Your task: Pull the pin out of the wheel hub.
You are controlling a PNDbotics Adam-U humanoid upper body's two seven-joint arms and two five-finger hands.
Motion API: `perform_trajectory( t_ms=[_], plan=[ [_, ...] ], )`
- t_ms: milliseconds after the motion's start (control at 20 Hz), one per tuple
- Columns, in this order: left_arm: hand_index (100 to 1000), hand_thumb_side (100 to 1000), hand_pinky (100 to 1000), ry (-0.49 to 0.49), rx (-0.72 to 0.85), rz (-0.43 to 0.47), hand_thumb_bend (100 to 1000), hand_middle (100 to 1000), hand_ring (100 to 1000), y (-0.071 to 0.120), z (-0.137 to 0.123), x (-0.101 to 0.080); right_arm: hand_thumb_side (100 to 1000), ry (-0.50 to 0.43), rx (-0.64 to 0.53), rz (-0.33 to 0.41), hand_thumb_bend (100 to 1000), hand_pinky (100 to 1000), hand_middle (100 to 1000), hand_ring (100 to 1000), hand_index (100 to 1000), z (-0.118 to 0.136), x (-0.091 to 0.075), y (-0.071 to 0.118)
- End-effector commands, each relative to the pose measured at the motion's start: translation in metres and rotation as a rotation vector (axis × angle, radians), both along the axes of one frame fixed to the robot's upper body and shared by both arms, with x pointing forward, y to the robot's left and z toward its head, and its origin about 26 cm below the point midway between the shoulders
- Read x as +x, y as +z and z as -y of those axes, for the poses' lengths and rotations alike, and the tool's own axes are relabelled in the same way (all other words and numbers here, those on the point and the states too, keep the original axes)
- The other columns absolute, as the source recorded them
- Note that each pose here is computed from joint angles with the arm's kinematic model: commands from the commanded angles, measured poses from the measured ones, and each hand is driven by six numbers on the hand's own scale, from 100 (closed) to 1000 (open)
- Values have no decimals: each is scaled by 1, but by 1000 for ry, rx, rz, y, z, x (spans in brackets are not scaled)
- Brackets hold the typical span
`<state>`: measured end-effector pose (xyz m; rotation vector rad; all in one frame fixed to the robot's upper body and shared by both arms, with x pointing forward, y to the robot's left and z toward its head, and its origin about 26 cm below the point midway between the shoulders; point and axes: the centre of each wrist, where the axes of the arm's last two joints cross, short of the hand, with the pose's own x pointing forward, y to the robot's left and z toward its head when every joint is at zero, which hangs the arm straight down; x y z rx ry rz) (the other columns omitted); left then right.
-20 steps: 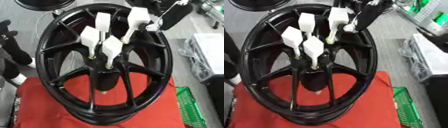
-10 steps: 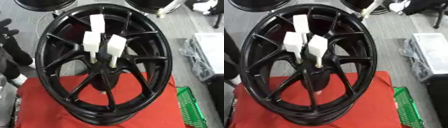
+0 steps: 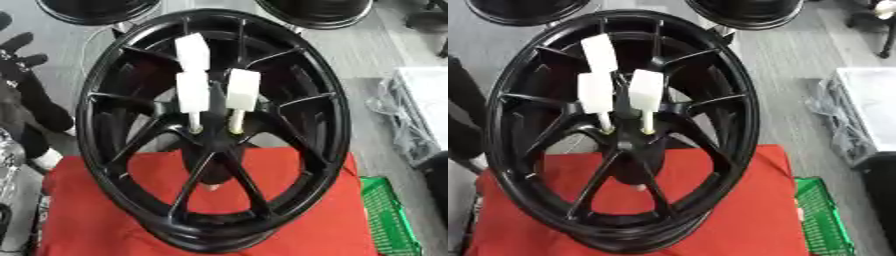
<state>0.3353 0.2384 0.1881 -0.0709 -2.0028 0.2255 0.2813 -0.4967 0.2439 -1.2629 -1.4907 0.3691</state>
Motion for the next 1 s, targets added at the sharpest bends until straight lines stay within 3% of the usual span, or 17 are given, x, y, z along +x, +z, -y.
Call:
perform_trajectory(
  t_ms=[50, 100, 150, 200, 250, 350, 400, 550, 800, 900, 950, 1000],
  plan=[
    [719, 773, 627, 18, 21, 36, 203, 818, 752, 10, -6, -2, 100, -120, -55, -57, 265, 667, 555, 523, 680, 30, -11, -5],
    [719, 772, 627, 18, 20, 36, 203, 818, 752, 10, -6, -2, 100, -151, -54, -90, 252, 735, 688, 636, 800, 38, -13, -11],
    [719, 772, 627, 18, 21, 36, 203, 818, 752, 10, -6, -2, 100, -188, -49, -125, 247, 796, 767, 739, 854, 46, -16, -17],
    [719, 773, 627, 19, 21, 35, 203, 817, 752, 10, -6, -2, 100, -222, -44, -154, 226, 830, 810, 792, 877, 53, -18, -21],
    [719, 773, 627, 19, 22, 35, 203, 817, 752, 10, -7, -2, 100, -251, -39, -177, 262, 848, 838, 824, 891, 59, -20, -24],
    [719, 774, 626, 19, 23, 32, 202, 817, 752, 10, -7, -2, 100, -308, -34, -195, 334, 871, 877, 868, 900, 66, -22, -27],
    [719, 774, 626, 19, 24, 31, 202, 817, 753, 9, -7, -2, 142, -336, -37, -187, 363, 874, 887, 879, 903, 68, -23, -27],
    [719, 774, 626, 17, 23, 30, 202, 816, 753, 9, -7, -1, 192, -413, -50, -138, 384, 876, 898, 890, 911, 68, -22, -26],
    [719, 775, 626, 14, 24, 29, 203, 815, 753, 9, -6, -1, 145, -467, -47, -97, 426, 870, 895, 887, 913, 64, -19, -26],
    [719, 774, 626, 13, 24, 30, 203, 815, 753, 10, -6, -2, 100, -470, -29, -74, 337, 855, 879, 868, 905, 63, -18, -23],
    [719, 774, 625, 13, 24, 29, 202, 814, 753, 9, -6, -2, 100, -464, -14, -31, 100, 828, 834, 824, 878, 60, -17, -18],
    [719, 774, 625, 13, 24, 30, 202, 814, 753, 9, -6, -2, 100, -444, 0, 22, 100, 820, 813, 806, 868, 55, -15, -14]
  ],
)
